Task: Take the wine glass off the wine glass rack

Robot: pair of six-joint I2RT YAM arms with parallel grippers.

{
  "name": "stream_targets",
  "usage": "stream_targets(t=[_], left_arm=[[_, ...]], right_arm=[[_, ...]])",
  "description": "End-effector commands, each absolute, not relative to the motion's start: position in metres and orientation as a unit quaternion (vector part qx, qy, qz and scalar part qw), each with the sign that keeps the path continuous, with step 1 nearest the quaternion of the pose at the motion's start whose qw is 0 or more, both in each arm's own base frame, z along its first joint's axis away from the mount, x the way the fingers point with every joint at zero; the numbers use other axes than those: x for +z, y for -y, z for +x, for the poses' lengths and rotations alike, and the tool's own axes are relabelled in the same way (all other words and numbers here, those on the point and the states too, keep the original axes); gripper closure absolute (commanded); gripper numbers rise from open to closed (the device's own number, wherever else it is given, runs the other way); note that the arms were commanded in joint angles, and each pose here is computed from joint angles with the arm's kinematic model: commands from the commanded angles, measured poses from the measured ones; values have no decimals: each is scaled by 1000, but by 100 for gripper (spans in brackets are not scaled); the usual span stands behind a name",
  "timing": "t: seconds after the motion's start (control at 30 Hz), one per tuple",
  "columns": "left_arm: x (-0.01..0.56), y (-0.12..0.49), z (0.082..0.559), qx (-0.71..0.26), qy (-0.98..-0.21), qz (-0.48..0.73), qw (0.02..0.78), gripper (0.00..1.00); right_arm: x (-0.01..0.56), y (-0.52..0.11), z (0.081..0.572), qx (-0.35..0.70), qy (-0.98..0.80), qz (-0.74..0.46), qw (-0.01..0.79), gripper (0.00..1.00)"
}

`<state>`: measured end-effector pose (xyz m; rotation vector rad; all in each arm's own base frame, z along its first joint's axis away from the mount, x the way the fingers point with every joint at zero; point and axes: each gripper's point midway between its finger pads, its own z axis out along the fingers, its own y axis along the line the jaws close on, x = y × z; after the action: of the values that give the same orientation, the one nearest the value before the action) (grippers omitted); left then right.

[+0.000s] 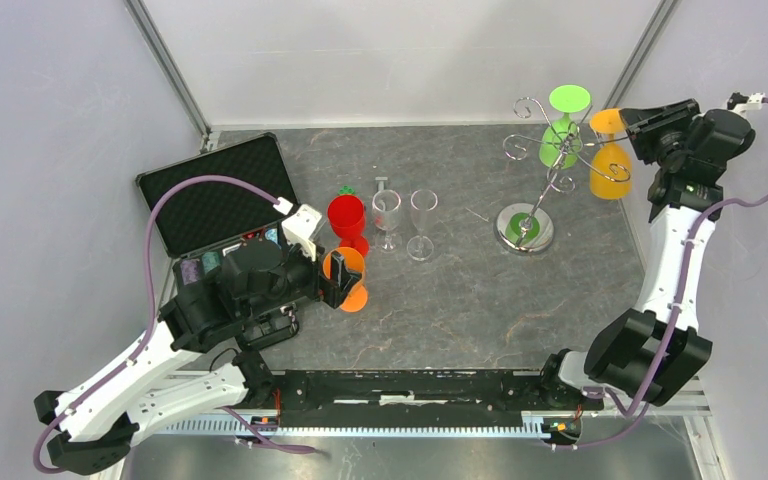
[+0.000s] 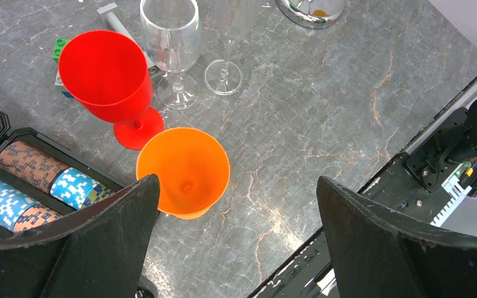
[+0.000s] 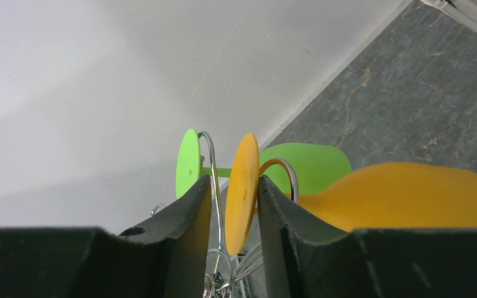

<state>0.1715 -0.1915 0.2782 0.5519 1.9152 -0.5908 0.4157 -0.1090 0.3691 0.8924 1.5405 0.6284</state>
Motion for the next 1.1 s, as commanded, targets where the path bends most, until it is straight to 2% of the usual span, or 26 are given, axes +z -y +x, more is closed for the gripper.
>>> stream_targets(t=[0.0, 0.17, 0.3, 0.67, 1.07], left_arm=[[287, 194, 176, -251, -785, 218, 522, 0], [286, 193, 175, -251, -786, 218, 522, 0], [286, 192, 176, -250, -785, 216, 523, 0], [287, 191, 176, -249, -784, 211, 527, 0], [287, 190, 176, -249, -784, 210, 528, 0]], right_arm=[[373, 107, 424, 278, -653, 383, 592, 63], [369, 111, 423, 261, -657, 390, 590, 74], [373, 119, 415, 249, -628, 414, 610, 100], [415, 127, 399, 259, -543, 426, 676, 100], [414, 129, 378, 230, -540, 447, 675, 100]])
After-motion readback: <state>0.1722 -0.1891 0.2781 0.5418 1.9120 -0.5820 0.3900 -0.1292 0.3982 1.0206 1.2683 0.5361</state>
